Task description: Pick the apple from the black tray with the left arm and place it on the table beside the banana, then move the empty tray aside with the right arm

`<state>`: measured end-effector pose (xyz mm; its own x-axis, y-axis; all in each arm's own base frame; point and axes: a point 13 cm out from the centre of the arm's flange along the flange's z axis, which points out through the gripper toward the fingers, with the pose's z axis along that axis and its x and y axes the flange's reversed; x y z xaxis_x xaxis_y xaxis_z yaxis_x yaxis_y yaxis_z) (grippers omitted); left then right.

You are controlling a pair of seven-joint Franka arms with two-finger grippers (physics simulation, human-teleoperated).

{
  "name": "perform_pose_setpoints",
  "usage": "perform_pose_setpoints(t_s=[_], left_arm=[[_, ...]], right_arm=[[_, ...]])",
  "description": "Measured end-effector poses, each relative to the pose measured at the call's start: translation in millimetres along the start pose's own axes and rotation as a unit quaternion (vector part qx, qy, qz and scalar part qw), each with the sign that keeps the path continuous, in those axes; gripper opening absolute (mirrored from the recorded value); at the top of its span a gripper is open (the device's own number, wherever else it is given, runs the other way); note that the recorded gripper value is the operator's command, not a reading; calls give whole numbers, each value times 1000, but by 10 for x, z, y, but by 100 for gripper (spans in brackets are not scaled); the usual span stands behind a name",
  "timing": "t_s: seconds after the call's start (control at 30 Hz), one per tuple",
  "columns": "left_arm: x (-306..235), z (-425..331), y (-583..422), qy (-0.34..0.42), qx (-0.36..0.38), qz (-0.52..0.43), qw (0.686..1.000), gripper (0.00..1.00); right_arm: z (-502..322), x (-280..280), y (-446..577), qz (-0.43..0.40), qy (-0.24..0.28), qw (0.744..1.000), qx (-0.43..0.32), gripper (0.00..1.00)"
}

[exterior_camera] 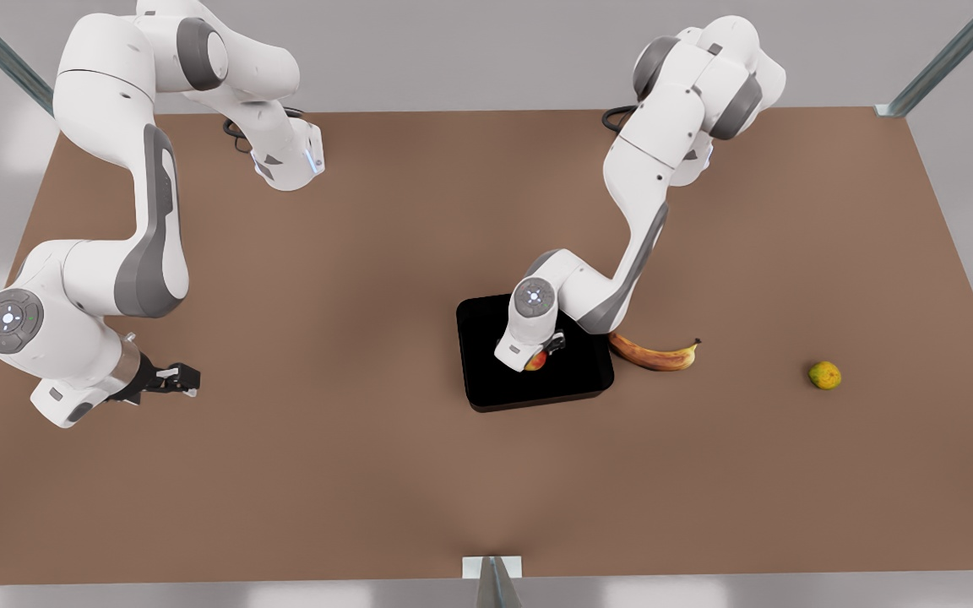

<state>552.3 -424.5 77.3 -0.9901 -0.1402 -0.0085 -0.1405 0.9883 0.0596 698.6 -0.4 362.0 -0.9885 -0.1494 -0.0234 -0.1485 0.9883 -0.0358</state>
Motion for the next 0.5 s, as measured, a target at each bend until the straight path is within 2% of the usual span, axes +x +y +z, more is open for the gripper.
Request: perform_pose_setpoints(t_s=[0.2, 0.23, 0.27, 0.3, 0.4, 0.5], left_arm=[[37, 224, 10, 1, -8, -2, 1000, 100], [42, 245, 6, 1, -9, -2, 1000, 90], [39, 248, 1, 1, -8, -3, 1000, 67], [33, 249, -2, 0, -8, -5, 1000, 60], [14, 214, -3, -4, -7, -10, 1000, 60], [-320, -647, -91, -26, 31, -23, 999, 60]], right_arm=[[0, 0, 0, 0, 0, 1000, 0, 100], [0, 0, 0, 0, 0, 1000, 0, 100], [0, 0, 0, 0, 0, 1000, 0, 100], [0, 0, 0, -1, 0, 1000, 0, 100], [0, 0, 0, -1, 0, 1000, 0, 100], [0, 0, 0, -1, 0, 1000, 0, 100]])
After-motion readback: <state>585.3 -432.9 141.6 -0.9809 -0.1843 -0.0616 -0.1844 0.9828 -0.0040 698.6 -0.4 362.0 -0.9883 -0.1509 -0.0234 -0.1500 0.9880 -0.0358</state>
